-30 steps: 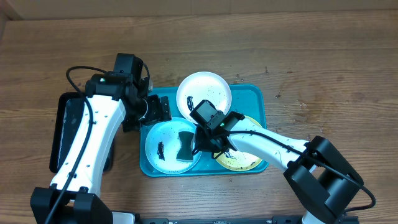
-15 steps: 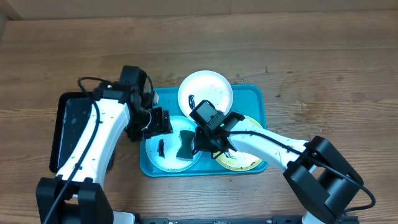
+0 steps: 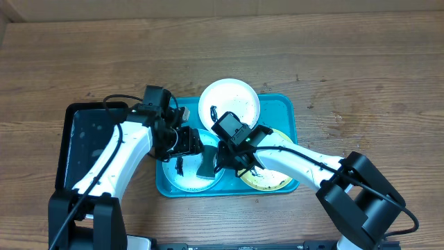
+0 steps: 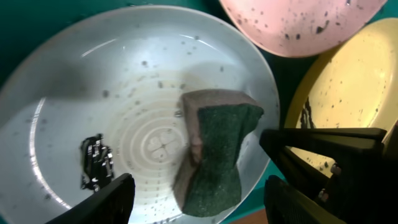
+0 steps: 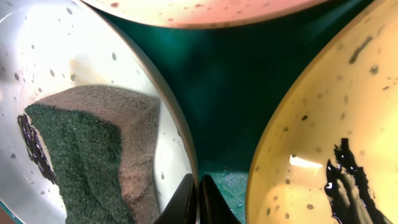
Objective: Clean dirty plates on tray and stack at the side
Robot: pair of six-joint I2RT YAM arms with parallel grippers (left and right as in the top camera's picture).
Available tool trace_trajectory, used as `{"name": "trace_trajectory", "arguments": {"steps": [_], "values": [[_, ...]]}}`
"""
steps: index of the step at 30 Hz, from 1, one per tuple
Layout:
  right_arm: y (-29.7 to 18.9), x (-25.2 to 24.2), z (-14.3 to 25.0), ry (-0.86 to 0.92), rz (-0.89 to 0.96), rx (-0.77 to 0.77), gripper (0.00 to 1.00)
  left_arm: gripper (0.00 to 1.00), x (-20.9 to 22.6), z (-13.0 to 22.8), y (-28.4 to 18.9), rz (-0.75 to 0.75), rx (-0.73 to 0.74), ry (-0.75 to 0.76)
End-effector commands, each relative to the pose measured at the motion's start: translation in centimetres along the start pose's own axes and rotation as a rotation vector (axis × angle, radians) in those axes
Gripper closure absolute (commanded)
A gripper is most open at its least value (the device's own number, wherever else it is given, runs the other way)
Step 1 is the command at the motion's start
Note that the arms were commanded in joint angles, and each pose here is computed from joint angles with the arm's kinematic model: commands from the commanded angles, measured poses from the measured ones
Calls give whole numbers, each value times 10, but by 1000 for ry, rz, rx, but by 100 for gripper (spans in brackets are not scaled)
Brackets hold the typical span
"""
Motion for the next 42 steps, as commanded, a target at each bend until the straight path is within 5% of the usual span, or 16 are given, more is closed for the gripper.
{"name": "trace_trajectory", "arguments": {"steps": [1, 23, 30, 35, 42], "values": [[3, -2, 1, 3, 8, 0, 96, 32, -10, 10, 13, 23, 37, 64], [3, -3, 3, 1, 11, 7, 96, 43, -8, 17, 61, -68, 145, 42], [3, -3, 2, 1, 11, 6, 96, 65, -6, 16, 64, -78, 150, 45], [3, -3, 3, 0, 11, 7, 96, 93, 10, 13, 62, -208, 119, 41], [3, -3, 3, 0, 12, 7, 96, 96, 46, 11, 48, -524, 55, -61]]}}
Point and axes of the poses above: each gripper's point midway between its finger pads, its own y axis out along the fingers, its own x axis along the line the jaws close on, z = x × y, the point moved 5 cm from there along -y, back along the fingers, and after that the axes turned 2 degrees about y, right-handed, at the moved point
